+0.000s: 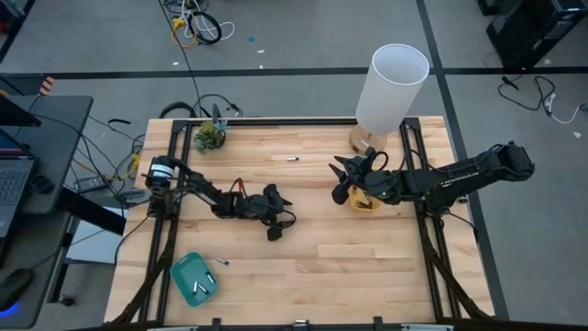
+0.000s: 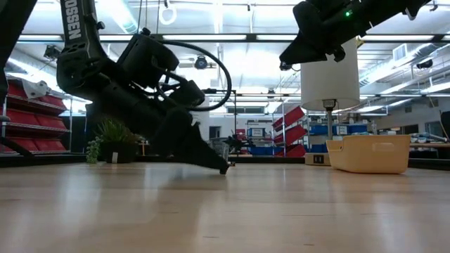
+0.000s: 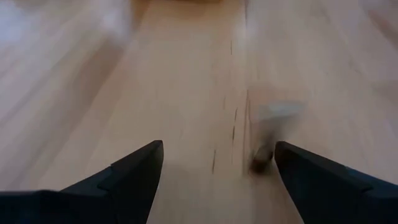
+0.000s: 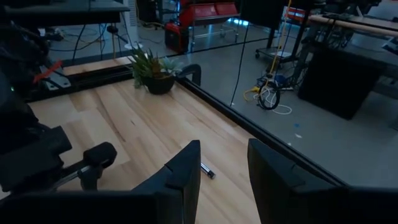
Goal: Sort batteries
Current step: Put the silver battery into the blue bin
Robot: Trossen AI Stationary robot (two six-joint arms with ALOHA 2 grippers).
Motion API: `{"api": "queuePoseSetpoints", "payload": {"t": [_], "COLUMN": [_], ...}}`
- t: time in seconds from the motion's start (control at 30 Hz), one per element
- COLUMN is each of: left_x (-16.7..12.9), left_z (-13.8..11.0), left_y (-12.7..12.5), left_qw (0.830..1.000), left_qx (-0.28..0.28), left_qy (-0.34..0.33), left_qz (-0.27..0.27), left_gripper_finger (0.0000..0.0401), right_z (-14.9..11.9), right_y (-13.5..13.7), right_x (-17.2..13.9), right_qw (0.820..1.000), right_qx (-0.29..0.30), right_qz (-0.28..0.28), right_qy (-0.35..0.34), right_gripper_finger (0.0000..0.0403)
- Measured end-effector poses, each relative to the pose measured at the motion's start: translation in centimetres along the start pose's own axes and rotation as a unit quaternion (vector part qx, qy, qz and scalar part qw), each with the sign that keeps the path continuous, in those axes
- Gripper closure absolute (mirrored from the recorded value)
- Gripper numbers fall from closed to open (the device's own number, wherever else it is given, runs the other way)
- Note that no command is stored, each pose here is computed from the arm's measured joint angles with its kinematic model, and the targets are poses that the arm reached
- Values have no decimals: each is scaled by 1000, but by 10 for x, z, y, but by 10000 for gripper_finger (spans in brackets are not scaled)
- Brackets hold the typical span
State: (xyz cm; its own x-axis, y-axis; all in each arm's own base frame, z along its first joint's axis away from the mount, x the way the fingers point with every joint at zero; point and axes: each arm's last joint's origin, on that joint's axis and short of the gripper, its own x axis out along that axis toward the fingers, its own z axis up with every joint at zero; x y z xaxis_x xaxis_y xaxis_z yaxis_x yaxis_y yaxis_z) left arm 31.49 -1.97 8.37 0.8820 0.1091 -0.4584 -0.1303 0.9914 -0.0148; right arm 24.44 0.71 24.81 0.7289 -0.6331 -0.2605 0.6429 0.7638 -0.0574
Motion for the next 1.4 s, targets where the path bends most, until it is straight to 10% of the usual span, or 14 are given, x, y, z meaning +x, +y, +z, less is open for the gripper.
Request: {"api": "queuePoseSetpoints", "payload": {"t": [0.47, 0.7, 0.93, 1.1, 1.4], "left_x": [0, 15, 25, 15, -4], "left_z": [2, 30, 41, 53, 76], "left_y": [-1, -7, -4, 17, 94], "left_qw": [1000, 994, 997, 996, 998], "left_qx": [26, 35, 65, 47, 20], "left_qy": [-11, -20, 36, 63, 61], "left_qz": [-4, -99, -25, 47, 24], "left_gripper_finger": [79, 96, 120, 131, 133], "right_z": [-1, -5, -15, -16, -15], "right_y": [5, 11, 11, 11, 11], "right_x": [-4, -10, -13, -13, -13], "right_qw": [1000, 999, 997, 997, 997], "right_qx": [-4, 5, 12, 9, -17], "right_qz": [14, 44, 47, 49, 49], "right_qy": [-1, 17, 56, 58, 55], "right_gripper_finger": [284, 284, 291, 297, 300]}}
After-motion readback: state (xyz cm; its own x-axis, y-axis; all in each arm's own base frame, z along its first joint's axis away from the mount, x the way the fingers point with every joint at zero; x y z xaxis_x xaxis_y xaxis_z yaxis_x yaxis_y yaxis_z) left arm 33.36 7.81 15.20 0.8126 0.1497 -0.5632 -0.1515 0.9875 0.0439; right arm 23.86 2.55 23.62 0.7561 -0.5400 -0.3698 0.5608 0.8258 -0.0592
